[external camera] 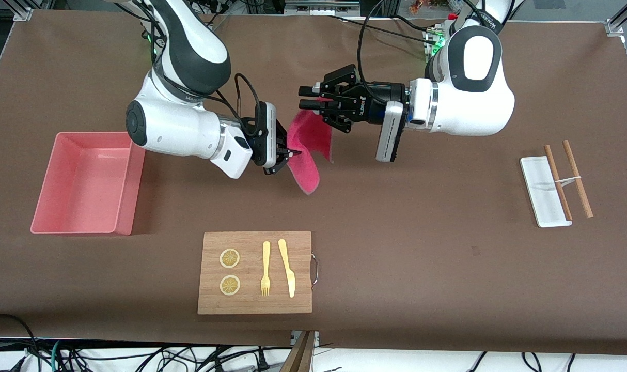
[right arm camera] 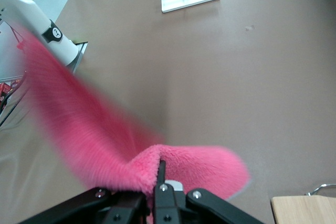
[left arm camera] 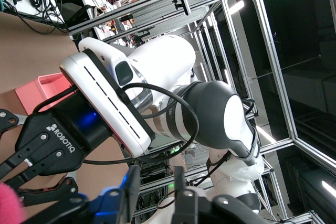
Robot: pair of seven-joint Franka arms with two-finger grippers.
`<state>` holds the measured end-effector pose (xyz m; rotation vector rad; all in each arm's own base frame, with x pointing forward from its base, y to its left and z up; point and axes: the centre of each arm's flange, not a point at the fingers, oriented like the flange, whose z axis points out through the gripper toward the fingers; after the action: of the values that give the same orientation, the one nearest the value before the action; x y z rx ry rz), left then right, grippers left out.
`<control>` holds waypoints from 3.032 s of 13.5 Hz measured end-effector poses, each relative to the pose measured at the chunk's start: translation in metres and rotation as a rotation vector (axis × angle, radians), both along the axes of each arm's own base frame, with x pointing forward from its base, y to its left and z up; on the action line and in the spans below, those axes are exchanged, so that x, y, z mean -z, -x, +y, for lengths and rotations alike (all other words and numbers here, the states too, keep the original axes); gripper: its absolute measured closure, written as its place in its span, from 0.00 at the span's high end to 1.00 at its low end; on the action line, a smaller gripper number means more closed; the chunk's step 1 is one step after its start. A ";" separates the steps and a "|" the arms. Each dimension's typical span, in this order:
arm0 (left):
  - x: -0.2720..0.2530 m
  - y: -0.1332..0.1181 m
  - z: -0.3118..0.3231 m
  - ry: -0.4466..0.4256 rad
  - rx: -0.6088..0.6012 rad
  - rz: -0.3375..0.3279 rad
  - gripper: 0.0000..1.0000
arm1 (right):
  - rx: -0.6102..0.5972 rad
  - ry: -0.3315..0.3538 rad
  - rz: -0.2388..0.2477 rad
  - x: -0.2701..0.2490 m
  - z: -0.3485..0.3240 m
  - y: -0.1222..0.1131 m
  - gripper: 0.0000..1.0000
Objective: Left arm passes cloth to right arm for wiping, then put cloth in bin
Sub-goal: 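Grasp the cloth with the right gripper and open the left gripper, then lower the cloth with the right gripper while the left gripper withdraws, then wipe the cloth across the table with the right gripper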
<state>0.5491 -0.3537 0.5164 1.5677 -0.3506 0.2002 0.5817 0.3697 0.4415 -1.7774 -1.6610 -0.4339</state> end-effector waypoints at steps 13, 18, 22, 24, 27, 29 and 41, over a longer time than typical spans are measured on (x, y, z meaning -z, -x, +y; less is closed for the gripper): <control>0.065 -0.040 0.144 -0.862 0.289 -0.366 1.00 | -0.001 0.335 0.084 -0.005 -0.160 -0.031 0.02; 0.045 -0.045 0.241 -1.219 0.360 -0.389 1.00 | 0.016 0.512 0.103 0.027 -0.218 -0.037 0.02; 0.002 -0.035 0.301 -1.361 0.153 -0.260 1.00 | 0.046 0.621 0.123 0.063 -0.267 -0.046 0.02; -0.007 -0.015 0.332 -1.462 0.020 -0.115 1.00 | 0.080 0.654 0.129 0.099 -0.288 -0.049 0.02; -0.011 0.010 0.363 -1.526 -0.188 0.128 1.00 | 0.150 0.723 0.160 0.146 -0.303 -0.049 0.02; -0.010 0.016 0.376 -1.532 -0.326 0.304 1.00 | 0.190 0.740 0.178 0.164 -0.291 -0.049 0.02; -0.059 -0.002 0.360 -1.581 -0.303 0.303 1.00 | 0.504 0.776 0.254 0.173 -0.026 0.026 0.02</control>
<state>0.5514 0.0062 0.5753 3.1645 0.0569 -0.1608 0.5555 0.3442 0.2690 -2.6971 -1.2600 0.2800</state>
